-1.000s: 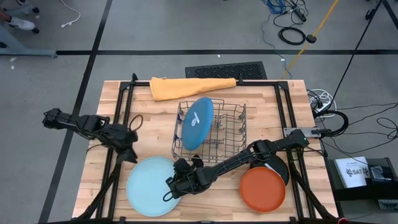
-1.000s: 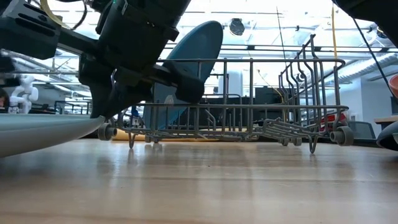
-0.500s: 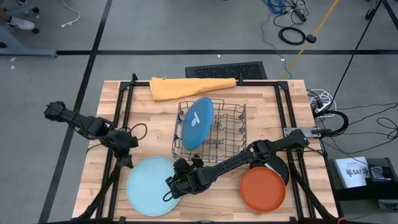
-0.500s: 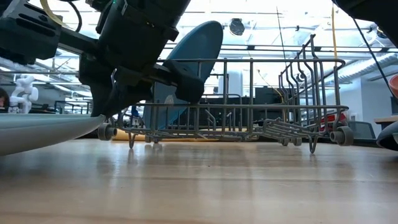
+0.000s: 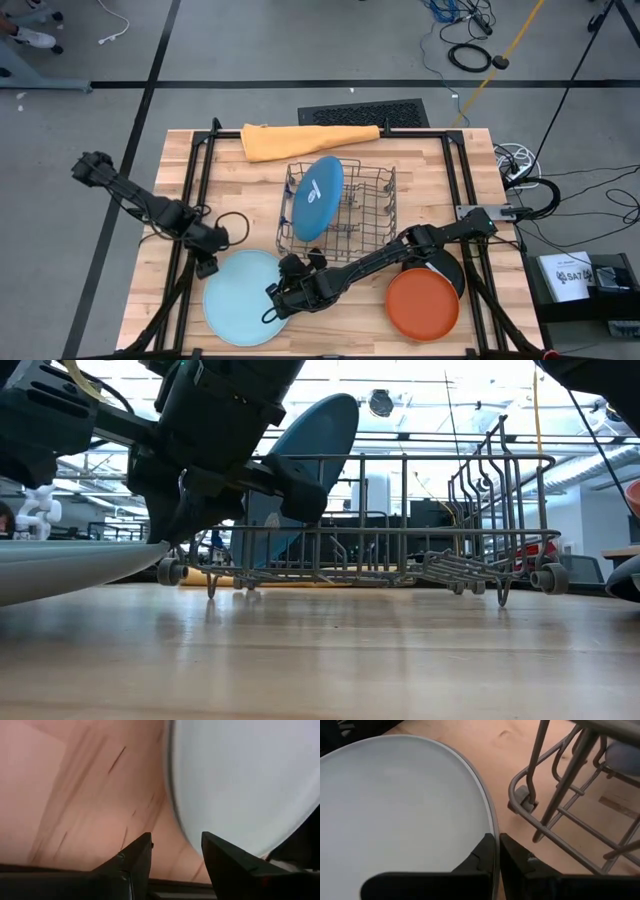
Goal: Sort dishes
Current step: Put the light blue plate in the dish rack
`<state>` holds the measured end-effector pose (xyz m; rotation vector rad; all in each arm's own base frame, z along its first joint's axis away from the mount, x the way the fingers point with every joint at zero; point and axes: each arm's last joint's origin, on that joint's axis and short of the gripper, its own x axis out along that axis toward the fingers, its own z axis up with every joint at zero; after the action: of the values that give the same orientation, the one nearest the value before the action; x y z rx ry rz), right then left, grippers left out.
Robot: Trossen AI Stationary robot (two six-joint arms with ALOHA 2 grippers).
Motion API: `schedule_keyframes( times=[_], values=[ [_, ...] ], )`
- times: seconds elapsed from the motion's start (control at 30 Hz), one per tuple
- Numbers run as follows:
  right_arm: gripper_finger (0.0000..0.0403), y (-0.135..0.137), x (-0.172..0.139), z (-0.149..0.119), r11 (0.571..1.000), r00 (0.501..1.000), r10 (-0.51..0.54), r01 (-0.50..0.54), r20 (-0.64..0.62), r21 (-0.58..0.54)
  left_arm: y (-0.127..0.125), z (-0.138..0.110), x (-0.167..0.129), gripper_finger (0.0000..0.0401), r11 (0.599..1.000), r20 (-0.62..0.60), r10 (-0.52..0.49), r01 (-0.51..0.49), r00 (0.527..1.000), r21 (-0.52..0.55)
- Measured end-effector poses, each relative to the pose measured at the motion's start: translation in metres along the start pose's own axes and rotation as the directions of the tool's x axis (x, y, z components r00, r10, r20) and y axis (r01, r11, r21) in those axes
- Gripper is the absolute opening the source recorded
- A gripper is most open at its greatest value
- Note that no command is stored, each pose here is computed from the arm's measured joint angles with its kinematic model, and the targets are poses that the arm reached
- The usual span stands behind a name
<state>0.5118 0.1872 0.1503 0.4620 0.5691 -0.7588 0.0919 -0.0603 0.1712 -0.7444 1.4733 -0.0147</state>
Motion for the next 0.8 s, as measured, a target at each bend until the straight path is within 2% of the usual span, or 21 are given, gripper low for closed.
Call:
schedule_keyframes(
  times=[0.37,0.57,0.8],
  values=[
    [0.0006,0.0,0.0,0.0,1.0,1.0,0.002,-0.002,0.002,-0.005,-0.015,0.003,0.017,0.0173,0.998,-0.036,-0.004,0.006,0.999,0.066],
    [0.0006,0.0,0.0,-0.001,1.0,1.0,-0.001,0.001,-0.001,-0.018,-0.025,0.005,0.024,0.0172,0.993,-0.055,-0.058,0.063,0.997,0.101],
    [0.0006,0.0,-0.001,-0.001,1.0,1.0,0.0,0.0,0.0,-0.017,-0.026,0.005,0.025,0.0137,0.992,-0.062,-0.057,0.064,0.996,0.109]
  ],
)
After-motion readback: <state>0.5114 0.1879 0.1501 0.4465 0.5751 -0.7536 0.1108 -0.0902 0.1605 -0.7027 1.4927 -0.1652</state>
